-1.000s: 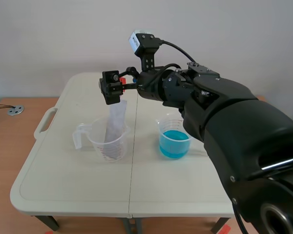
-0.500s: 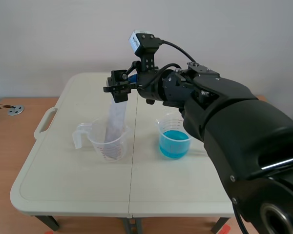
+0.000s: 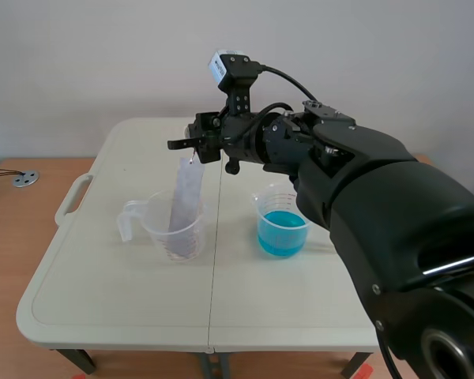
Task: Hold the metal plate by the orange handle, dip it into the blue solution, take it out and point at it, then put the plate back in the beaker on the left.
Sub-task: 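Lift the metal plate out of the left beaker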
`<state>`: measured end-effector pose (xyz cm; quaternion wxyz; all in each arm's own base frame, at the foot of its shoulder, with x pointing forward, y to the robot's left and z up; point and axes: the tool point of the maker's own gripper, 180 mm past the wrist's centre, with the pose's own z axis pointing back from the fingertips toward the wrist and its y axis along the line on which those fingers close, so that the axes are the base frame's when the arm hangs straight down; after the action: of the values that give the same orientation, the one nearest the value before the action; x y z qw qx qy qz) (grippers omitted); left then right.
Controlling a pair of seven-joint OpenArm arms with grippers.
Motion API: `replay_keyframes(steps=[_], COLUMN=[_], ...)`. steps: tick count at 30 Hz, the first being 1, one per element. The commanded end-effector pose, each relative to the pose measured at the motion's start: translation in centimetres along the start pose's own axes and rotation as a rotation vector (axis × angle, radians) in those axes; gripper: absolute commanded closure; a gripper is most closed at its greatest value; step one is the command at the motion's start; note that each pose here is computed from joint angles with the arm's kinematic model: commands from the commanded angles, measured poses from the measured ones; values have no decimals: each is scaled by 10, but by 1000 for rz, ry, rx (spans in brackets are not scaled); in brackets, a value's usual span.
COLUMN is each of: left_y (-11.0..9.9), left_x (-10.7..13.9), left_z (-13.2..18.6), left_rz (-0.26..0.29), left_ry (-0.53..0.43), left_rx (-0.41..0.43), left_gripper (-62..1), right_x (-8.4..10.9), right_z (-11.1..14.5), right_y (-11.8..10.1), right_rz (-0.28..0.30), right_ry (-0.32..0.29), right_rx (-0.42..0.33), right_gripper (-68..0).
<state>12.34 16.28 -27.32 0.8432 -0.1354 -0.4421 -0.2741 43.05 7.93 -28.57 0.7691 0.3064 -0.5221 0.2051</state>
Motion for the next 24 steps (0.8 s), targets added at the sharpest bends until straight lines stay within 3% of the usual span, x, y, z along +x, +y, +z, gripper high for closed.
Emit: replay_keyframes(steps=[1,4,19,24], left_y=[-3,-3,-3,-3], left_x=[9,9,9,9], left_z=[-1,-1,-1,-1], left_rz=[5,6,8,8], left_ry=[-32,-33,-34,-34], left_rx=[-6,-6,-5,-5], left_gripper=[-16,-16,-16,-16], right_x=[28,28,19,24], right_z=[-3,-2,7,11], right_y=[4,8,54,49], right_rz=[22,26,72,75], right_ry=[-61,-61,-50,-79], right_rx=[17,37,305,301], right_gripper=[-41,-13,-13,-13])
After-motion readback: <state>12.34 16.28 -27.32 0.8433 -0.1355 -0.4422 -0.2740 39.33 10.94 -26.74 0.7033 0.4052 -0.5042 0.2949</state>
